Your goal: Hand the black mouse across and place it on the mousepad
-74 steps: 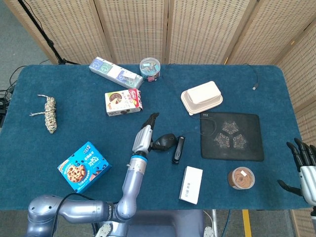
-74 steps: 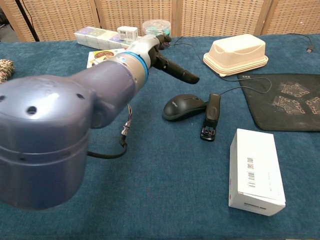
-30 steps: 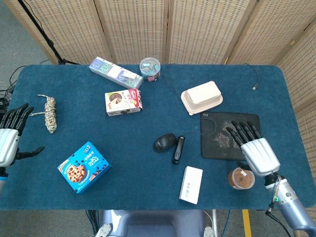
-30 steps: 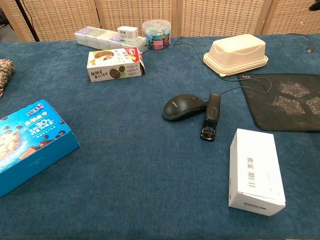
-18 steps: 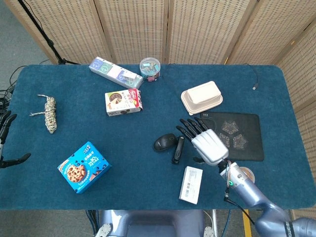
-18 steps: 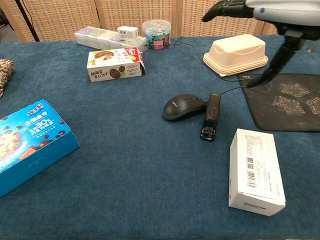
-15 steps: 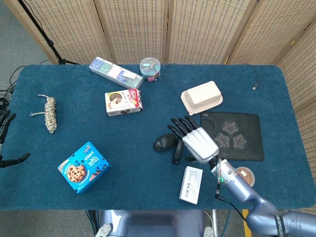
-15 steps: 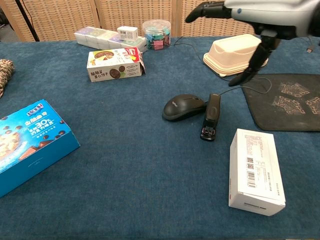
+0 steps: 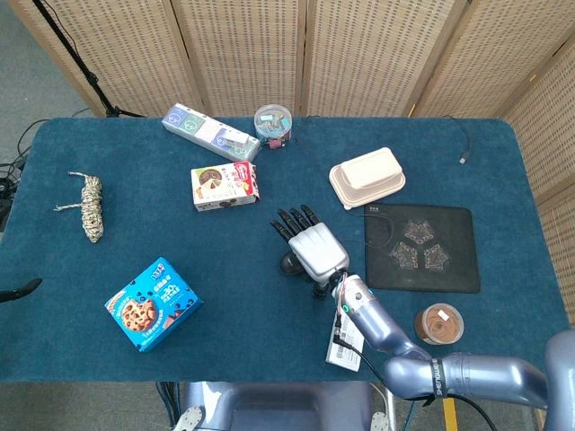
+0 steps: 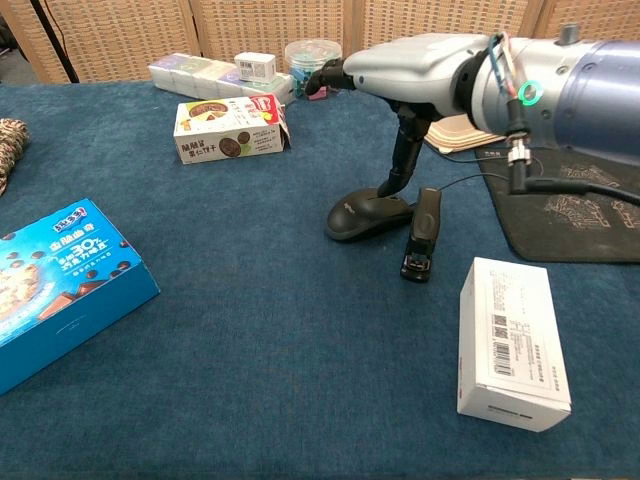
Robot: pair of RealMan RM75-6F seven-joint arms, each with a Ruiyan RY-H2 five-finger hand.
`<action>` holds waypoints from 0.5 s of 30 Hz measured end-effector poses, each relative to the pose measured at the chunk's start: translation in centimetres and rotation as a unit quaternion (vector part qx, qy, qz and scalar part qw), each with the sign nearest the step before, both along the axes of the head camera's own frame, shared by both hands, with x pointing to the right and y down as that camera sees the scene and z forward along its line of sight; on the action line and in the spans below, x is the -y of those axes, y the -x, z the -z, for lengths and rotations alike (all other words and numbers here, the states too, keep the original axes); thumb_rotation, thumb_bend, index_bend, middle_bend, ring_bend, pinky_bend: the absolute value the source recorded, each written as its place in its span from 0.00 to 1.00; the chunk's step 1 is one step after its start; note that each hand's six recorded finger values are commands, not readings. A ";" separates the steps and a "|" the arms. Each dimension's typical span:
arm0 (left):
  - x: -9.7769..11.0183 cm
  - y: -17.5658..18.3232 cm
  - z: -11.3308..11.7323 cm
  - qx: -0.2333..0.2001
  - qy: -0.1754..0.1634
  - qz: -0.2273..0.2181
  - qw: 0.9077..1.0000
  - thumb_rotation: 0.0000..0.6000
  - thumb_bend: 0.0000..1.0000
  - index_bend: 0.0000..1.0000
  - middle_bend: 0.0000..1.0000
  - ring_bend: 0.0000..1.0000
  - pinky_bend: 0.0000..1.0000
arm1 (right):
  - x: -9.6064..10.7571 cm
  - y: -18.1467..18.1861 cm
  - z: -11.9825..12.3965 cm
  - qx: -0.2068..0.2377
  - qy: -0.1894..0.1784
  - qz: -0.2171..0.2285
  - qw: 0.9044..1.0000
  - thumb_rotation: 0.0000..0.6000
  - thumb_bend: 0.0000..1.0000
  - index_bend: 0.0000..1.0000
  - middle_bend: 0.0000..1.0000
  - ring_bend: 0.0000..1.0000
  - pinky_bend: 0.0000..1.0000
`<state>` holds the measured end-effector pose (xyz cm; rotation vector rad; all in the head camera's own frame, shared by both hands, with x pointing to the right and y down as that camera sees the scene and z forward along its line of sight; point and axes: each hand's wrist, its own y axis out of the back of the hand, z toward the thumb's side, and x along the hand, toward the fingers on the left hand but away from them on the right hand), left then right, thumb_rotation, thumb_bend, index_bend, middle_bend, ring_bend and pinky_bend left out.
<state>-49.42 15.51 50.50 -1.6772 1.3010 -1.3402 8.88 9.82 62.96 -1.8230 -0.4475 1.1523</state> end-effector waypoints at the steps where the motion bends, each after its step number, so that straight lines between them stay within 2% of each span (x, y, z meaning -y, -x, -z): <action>1: 0.0 0.1 0.0 0.000 0.000 0.001 1.000 1.00 0.10 0.00 0.00 0.00 0.00 | -0.1 0.3 -0.3 -0.008 0.000 0.001 1.000 1.00 0.00 0.00 0.00 0.00 0.00; 15: 0.1 0.9 0.3 -0.014 0.005 0.009 1.000 1.00 0.10 0.00 0.00 0.00 0.00 | -1.2 2.6 -4.3 -0.091 0.020 -0.032 0.995 1.00 0.00 0.00 0.00 0.00 0.00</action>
